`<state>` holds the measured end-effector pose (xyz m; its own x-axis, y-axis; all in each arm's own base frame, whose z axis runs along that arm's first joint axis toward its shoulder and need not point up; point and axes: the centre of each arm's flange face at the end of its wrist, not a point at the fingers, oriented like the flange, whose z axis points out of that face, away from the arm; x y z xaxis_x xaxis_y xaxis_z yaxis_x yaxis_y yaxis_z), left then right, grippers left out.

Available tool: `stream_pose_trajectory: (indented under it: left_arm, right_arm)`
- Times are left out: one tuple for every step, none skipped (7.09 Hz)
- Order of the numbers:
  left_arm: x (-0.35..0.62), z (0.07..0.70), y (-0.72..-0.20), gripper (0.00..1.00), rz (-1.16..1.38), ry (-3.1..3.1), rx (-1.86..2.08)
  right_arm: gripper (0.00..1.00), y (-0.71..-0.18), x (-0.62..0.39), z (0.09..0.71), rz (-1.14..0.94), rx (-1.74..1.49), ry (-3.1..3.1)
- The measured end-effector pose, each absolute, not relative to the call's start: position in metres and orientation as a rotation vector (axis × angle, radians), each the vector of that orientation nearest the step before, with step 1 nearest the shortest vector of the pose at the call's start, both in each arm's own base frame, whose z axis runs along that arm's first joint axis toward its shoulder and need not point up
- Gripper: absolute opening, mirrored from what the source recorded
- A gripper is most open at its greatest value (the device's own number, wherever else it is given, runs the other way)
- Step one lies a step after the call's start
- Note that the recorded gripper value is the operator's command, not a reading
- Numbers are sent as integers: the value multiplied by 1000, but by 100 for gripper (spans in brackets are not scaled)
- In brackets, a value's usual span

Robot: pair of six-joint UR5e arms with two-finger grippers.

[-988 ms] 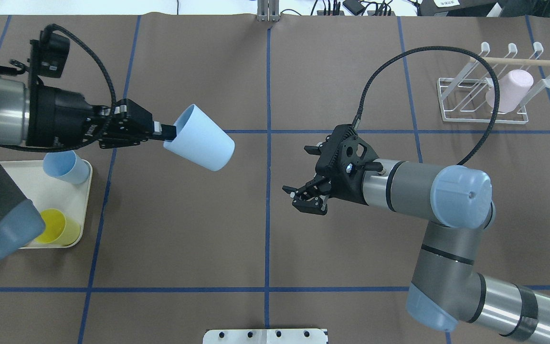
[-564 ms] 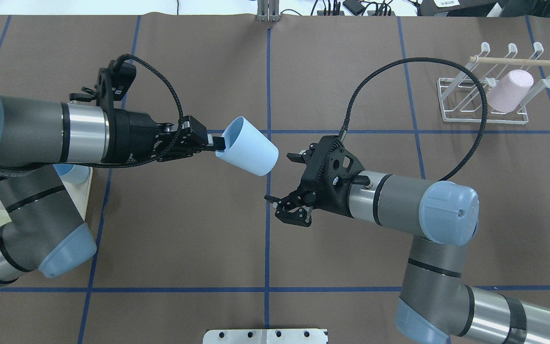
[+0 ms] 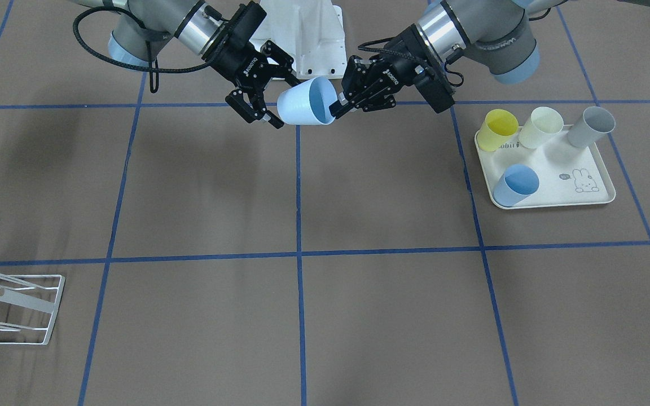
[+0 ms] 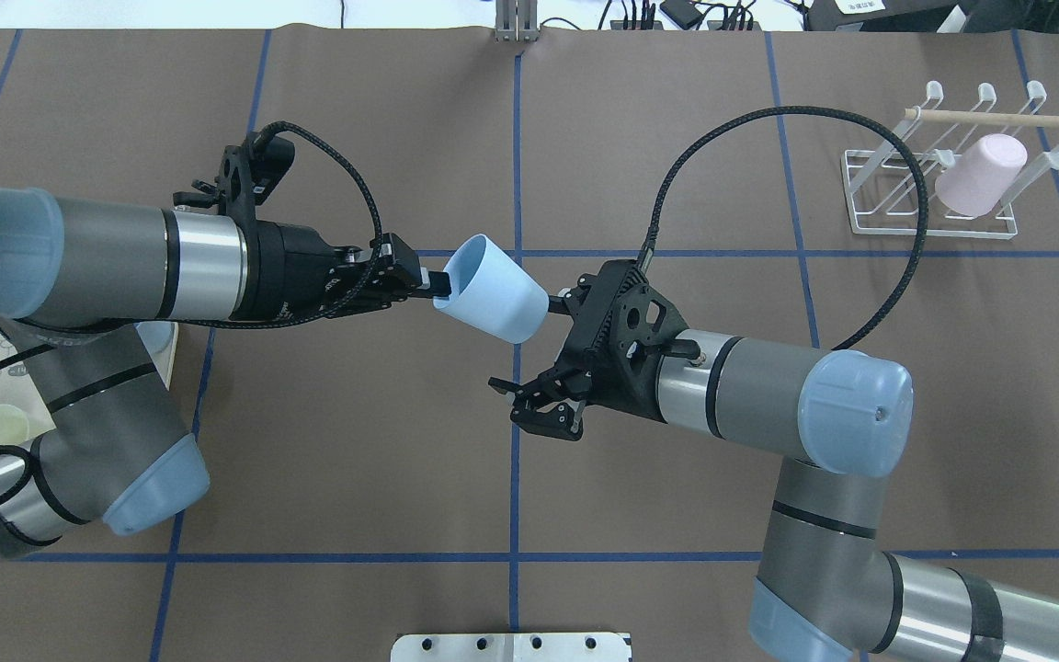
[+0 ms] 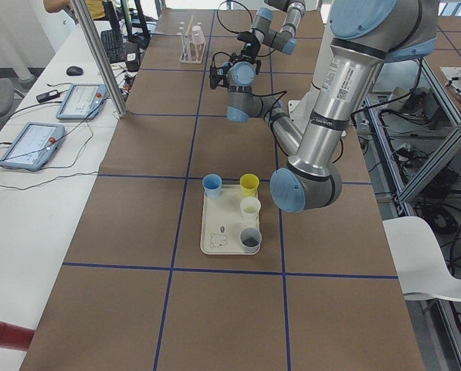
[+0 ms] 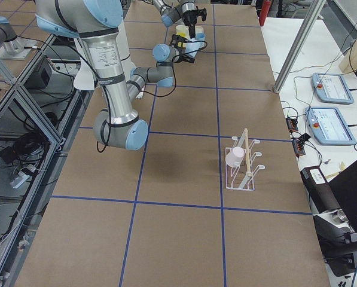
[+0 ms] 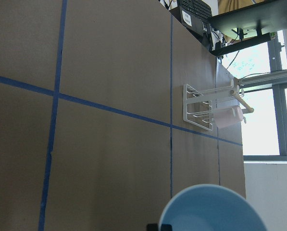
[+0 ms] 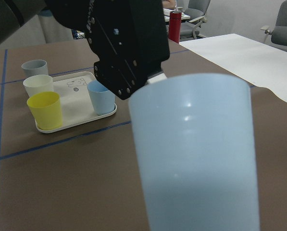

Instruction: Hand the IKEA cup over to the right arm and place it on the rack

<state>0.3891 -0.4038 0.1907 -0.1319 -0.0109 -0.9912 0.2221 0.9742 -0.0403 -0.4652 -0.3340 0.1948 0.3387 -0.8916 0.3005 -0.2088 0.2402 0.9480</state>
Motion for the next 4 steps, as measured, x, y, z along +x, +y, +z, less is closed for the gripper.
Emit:
stream_pose_trajectory:
  left_arm:
    - [388,189,-402,0,-199,1697,160]
    - [387,189,-401,0,-197,1699,160]
    - [387,190,-401,0,-196,1698,160]
    - [386,190,-400,0,-195,1699,161]
  right_arm:
    - [99,-334,-465,194,-648,1272,-1162]
    - [99,-335,-465,195,-647,1273,-1162]
    - [99,-335,-465,195,-647,1274,-1162]
    - [99,-335,-465,195,-645,1276,-1162]
